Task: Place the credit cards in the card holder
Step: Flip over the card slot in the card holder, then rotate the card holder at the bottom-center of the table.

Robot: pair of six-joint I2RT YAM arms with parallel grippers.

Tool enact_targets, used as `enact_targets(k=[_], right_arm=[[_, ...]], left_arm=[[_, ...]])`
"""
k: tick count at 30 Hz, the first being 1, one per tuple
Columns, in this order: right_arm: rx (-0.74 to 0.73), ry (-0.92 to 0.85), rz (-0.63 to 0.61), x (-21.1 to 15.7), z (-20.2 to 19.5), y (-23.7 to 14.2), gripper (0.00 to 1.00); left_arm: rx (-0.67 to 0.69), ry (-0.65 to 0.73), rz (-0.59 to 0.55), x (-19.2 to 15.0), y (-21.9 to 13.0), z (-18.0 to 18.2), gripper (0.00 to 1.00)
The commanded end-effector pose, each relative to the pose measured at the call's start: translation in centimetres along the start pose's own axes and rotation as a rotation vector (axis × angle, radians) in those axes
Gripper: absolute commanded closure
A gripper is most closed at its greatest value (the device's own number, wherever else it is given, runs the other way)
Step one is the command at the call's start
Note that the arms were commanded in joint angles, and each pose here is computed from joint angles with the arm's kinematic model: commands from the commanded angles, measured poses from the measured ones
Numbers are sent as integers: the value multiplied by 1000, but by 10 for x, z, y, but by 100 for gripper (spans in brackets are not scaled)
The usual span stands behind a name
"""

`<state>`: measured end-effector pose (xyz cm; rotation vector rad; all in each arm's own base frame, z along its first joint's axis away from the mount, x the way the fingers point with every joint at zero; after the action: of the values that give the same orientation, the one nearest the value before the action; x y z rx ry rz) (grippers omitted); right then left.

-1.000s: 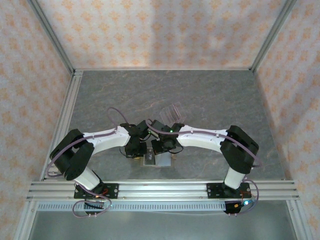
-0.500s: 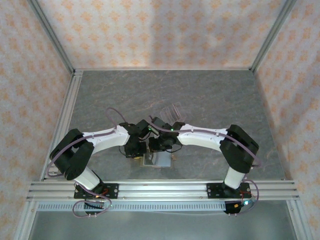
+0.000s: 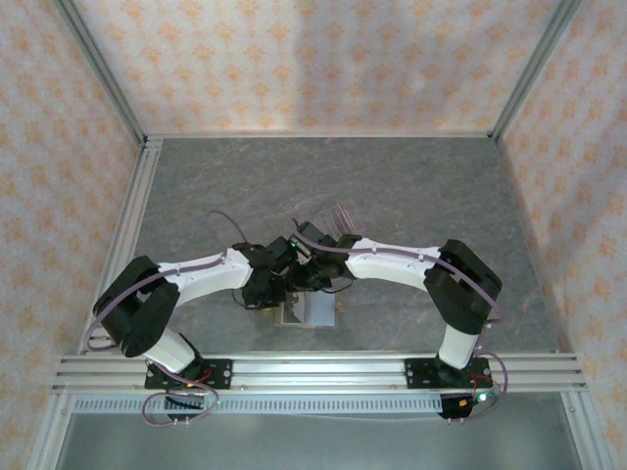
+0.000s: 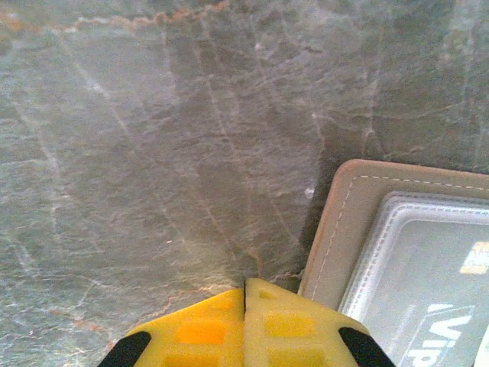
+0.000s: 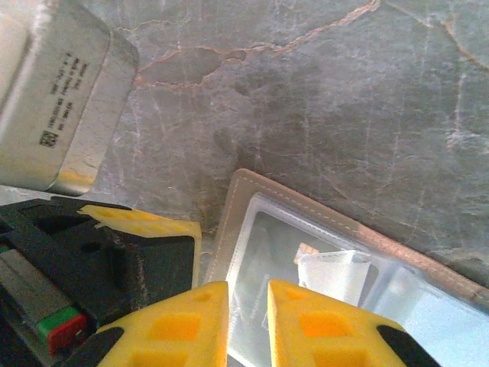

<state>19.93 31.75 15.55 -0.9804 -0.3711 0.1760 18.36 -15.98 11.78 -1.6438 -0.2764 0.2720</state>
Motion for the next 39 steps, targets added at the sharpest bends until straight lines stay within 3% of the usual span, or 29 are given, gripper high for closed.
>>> enact_targets(k=[1,16,26,32,39], right_arm=[[80,-18,-71,18,17,-2,79],[87,-40,-108,18,26,-30,79],[-45,49,-23,-46,-25,-34,86],[-72,44,13,-80,-34,-38,85],[-104,-28,134,-101,-27,-15,84]], left_arm=[[-75,-22,-24,2,-13,3,92],[-138,-119,-66,23,-48,24,88],[-178,-8,-46,19,-48,9,69],[-175,57,-32,13,-40,-10,64],[-164,82,-18,14,-31,-26,61]])
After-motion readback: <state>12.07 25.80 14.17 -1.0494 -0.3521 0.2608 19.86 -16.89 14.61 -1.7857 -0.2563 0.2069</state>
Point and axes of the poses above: each hand's point on the last joint's axis, 136 mm out from that joint toward the fingers, its own y axis out along the fingers, its own z axis along the line the jaws close on, x = y × z, the point moved 10 cm from there along -y, back along the fingers, and after that the axes turned 8 degrees about -y, right-handed, at the moved point
